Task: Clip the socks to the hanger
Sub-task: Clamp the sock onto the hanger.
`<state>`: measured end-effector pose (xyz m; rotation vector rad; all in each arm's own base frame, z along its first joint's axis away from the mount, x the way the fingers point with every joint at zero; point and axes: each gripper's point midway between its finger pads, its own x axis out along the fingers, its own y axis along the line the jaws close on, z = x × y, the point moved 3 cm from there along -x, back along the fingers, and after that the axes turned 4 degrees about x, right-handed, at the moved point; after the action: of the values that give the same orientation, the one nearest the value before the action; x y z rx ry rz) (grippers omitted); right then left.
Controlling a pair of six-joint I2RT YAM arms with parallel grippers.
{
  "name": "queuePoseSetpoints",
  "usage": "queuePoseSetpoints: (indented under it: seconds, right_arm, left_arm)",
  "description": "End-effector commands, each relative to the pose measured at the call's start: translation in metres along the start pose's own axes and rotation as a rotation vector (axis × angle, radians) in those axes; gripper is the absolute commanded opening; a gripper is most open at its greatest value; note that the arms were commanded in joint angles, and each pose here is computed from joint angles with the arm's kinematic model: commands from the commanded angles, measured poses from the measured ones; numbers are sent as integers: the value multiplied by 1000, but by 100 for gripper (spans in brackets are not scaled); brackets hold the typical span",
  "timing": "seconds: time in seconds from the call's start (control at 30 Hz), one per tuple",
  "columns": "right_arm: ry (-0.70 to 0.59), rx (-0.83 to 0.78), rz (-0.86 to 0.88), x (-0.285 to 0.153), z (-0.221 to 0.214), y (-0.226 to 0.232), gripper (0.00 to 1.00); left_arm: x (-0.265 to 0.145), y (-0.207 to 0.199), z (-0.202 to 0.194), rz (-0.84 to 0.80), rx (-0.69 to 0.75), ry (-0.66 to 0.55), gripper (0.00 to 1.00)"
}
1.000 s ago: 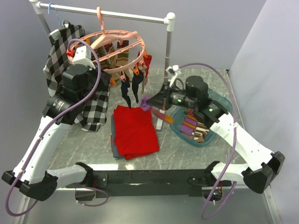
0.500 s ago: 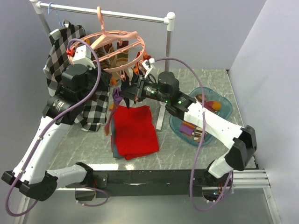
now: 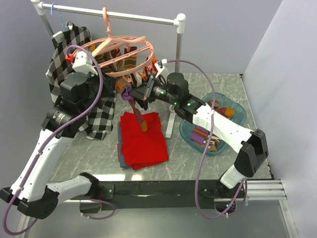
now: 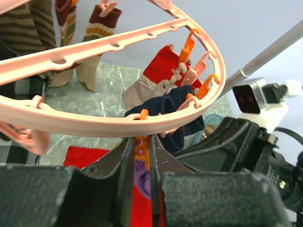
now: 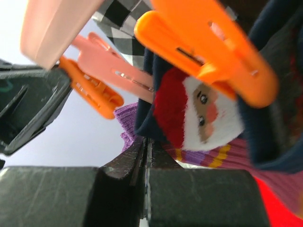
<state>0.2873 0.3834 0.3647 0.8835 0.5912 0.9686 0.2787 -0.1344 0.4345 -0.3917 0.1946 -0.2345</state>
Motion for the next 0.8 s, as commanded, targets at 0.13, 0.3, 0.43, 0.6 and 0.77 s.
queuePoseSetpoints:
  seconds: [0.13,0.3,0.43,0.6,0.77]
  right_arm:
    - [-59,0,69,3,25,24,0]
    - [-55,4,84,3,25,27,0]
    - [-49,21,97,1,25,29,0]
    - [-51,45,116,-1,29,31,0]
    - [-56,42,130,-3,33,35,0]
  left_arm:
    - [-4,-11,11,-73,0,-57,19]
    - [-2,-10,9,-70,11,-55,19]
    - [-2,-10,7,-83,35,-57,20]
    - [-1,-9,4,-95,59,-66,21]
    - [-1,-7,3,-93,70,-75,21]
